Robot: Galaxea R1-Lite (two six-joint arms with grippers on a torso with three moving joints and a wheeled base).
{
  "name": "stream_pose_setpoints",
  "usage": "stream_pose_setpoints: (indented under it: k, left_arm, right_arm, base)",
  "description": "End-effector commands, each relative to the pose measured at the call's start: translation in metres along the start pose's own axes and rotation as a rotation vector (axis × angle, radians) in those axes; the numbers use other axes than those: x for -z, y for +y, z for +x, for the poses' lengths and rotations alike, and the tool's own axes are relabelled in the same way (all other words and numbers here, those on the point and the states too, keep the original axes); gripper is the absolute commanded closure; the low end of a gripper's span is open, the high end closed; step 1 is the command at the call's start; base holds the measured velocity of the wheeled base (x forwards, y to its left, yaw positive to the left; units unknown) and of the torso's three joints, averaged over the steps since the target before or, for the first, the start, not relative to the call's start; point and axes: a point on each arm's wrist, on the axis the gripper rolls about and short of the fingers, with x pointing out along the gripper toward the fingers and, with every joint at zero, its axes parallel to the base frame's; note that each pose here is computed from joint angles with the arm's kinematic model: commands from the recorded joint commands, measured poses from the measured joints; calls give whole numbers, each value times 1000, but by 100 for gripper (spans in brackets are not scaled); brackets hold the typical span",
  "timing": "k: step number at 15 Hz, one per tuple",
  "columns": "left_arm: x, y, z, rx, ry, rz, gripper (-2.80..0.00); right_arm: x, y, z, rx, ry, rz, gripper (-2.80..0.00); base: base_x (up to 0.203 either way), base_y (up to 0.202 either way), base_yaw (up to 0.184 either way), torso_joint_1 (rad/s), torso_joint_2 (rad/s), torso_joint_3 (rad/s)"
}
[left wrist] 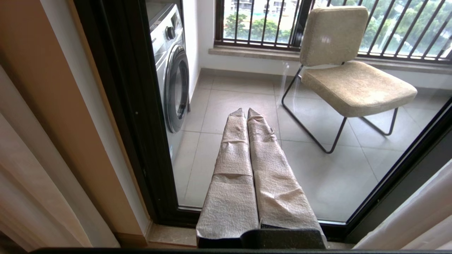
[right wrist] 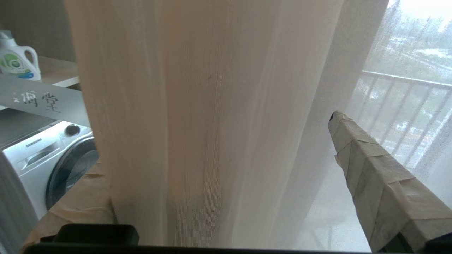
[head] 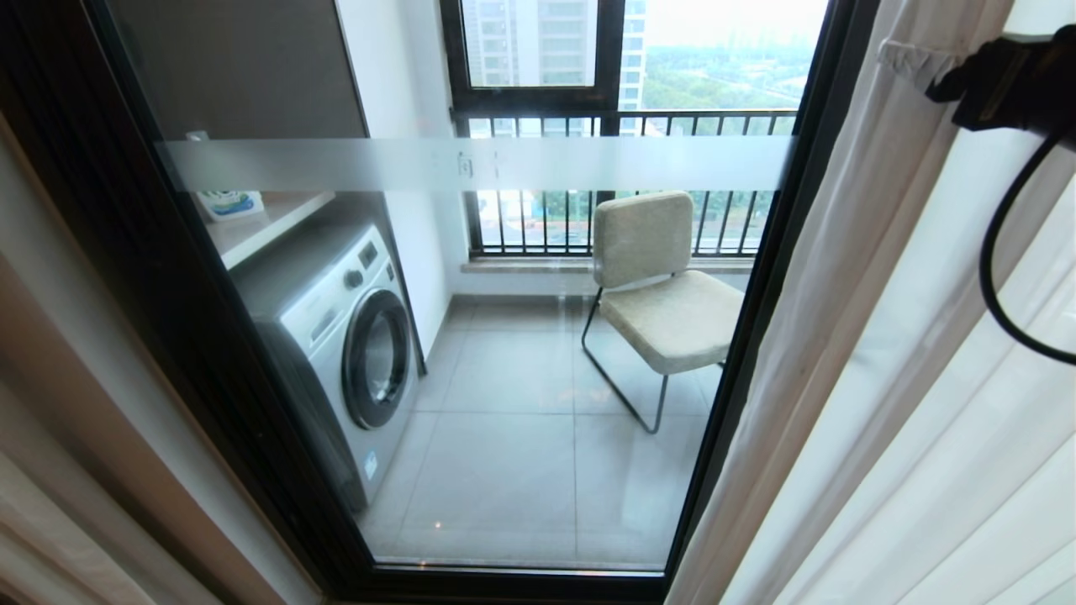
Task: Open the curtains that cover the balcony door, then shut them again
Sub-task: Pull the inner curtains open on both sides
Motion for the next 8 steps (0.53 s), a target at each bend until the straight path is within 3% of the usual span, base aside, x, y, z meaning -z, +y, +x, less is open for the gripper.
stream_pose_setpoints:
  k: [1, 8]
  left_arm:
    - [0, 0, 0, 0, 0, -1, 0]
    - [0, 0, 0, 0, -1, -1, 0]
  right_arm:
    - [-1, -1, 4, 24, -6, 2, -280]
    - [-8, -3, 22, 57, -42, 0, -280]
  base:
    - [0, 0, 0, 0, 0, 0]
    - [0, 0, 0, 0, 0, 0]
